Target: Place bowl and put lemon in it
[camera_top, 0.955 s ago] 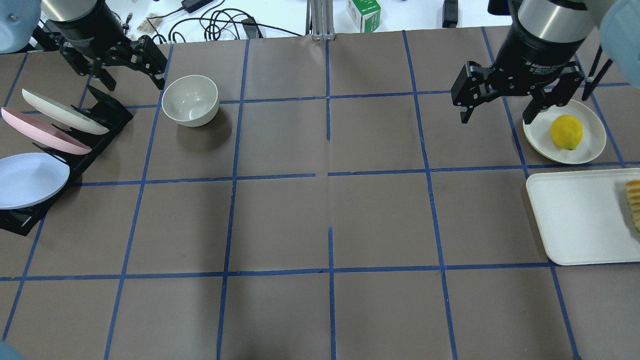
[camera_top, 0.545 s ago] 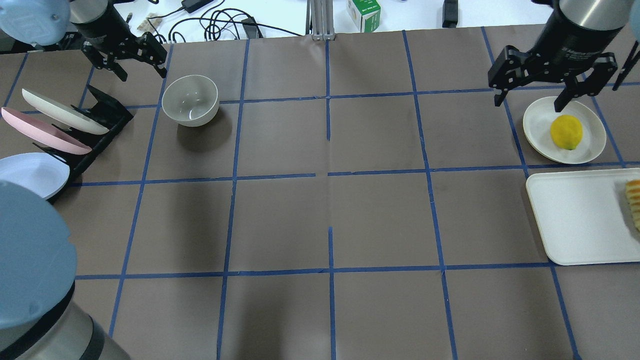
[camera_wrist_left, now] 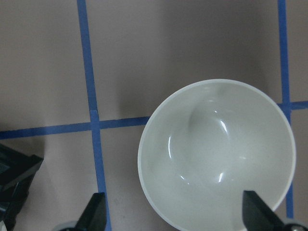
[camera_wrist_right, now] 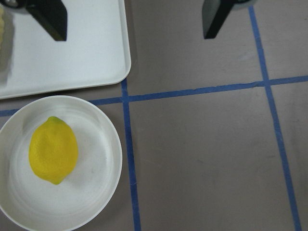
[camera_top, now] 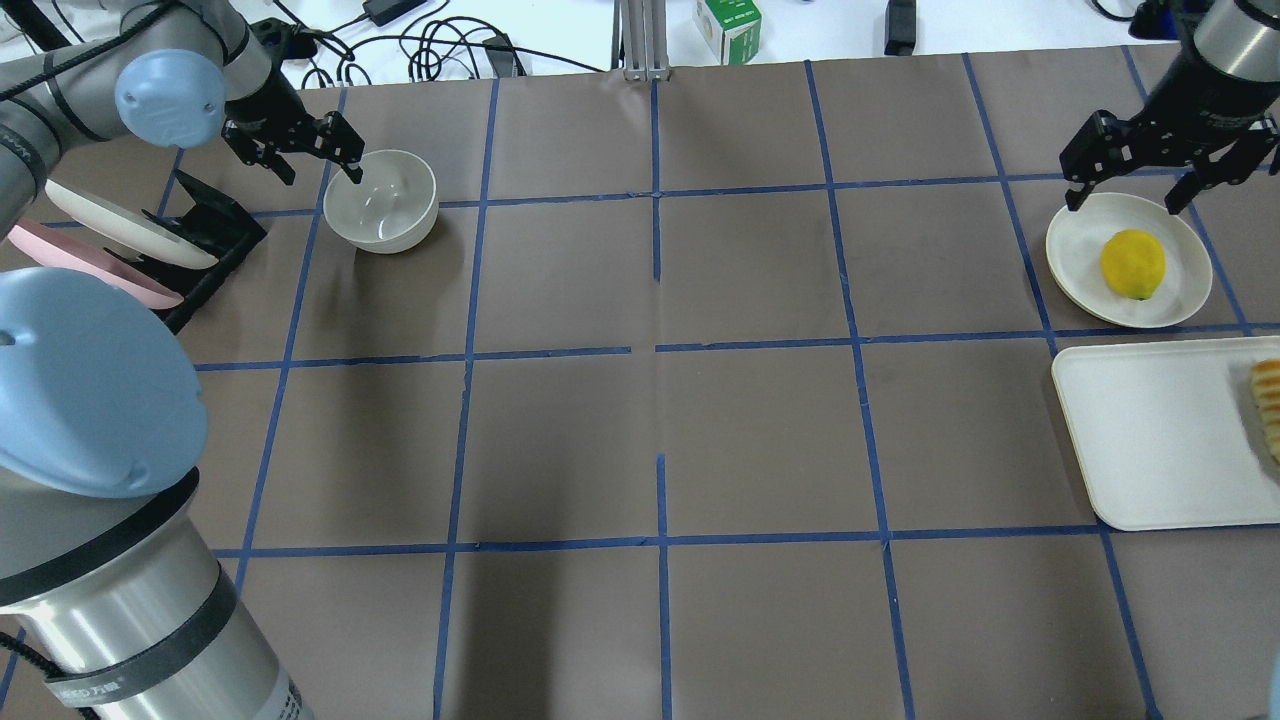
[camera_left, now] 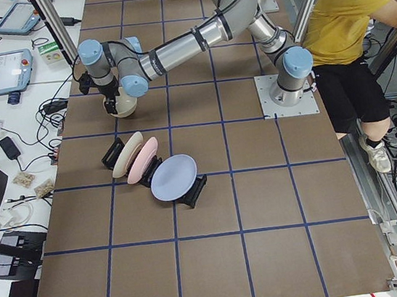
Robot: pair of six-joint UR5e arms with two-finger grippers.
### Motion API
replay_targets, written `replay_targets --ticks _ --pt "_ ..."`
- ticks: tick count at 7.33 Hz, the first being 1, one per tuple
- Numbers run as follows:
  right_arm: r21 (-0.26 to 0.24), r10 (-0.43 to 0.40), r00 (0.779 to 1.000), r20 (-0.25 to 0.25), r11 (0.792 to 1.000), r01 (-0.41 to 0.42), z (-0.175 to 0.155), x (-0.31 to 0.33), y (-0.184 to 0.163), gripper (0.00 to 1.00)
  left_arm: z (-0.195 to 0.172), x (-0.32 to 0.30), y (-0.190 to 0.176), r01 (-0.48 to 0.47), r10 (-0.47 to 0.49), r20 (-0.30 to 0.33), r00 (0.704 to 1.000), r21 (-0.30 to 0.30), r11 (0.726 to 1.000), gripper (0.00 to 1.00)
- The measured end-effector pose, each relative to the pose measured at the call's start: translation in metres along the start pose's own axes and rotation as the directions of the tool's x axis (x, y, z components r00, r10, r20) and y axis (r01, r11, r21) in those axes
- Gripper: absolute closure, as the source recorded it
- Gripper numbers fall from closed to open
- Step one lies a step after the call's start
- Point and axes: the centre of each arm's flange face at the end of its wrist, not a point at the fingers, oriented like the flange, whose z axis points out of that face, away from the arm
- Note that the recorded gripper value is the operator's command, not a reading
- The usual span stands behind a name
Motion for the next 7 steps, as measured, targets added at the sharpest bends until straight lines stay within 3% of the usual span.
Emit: replay_targets --ticks 1,2,3,7 --pt "-0.013 -0.031 1.000 0.006 0.999 0.031 0.024 0.023 -0.012 0.00 0.017 -0.005 -0.002 0.007 -0.007 -0.002 1.000 -0.011 1.000 0.24" --pt "-0.002 -0.073 0.997 -0.006 0.997 0.073 0.047 0.040 -0.026 0.00 0.030 -0.007 -0.002 0.017 -0.017 -0.005 1.000 -0.020 1.000 0.71" --pt "0.007 -0.106 0.994 -0.024 0.994 0.106 0.067 0.052 -0.038 0.00 0.037 -0.008 -0.002 0.027 -0.027 -0.007 1.000 -0.024 0.999 1.00" --pt "0.002 -0.216 0.973 -0.079 0.976 0.217 0.124 0.081 -0.063 0.00 0.048 -0.008 0.002 0.032 -0.033 -0.012 0.999 -0.043 0.999 1.00"
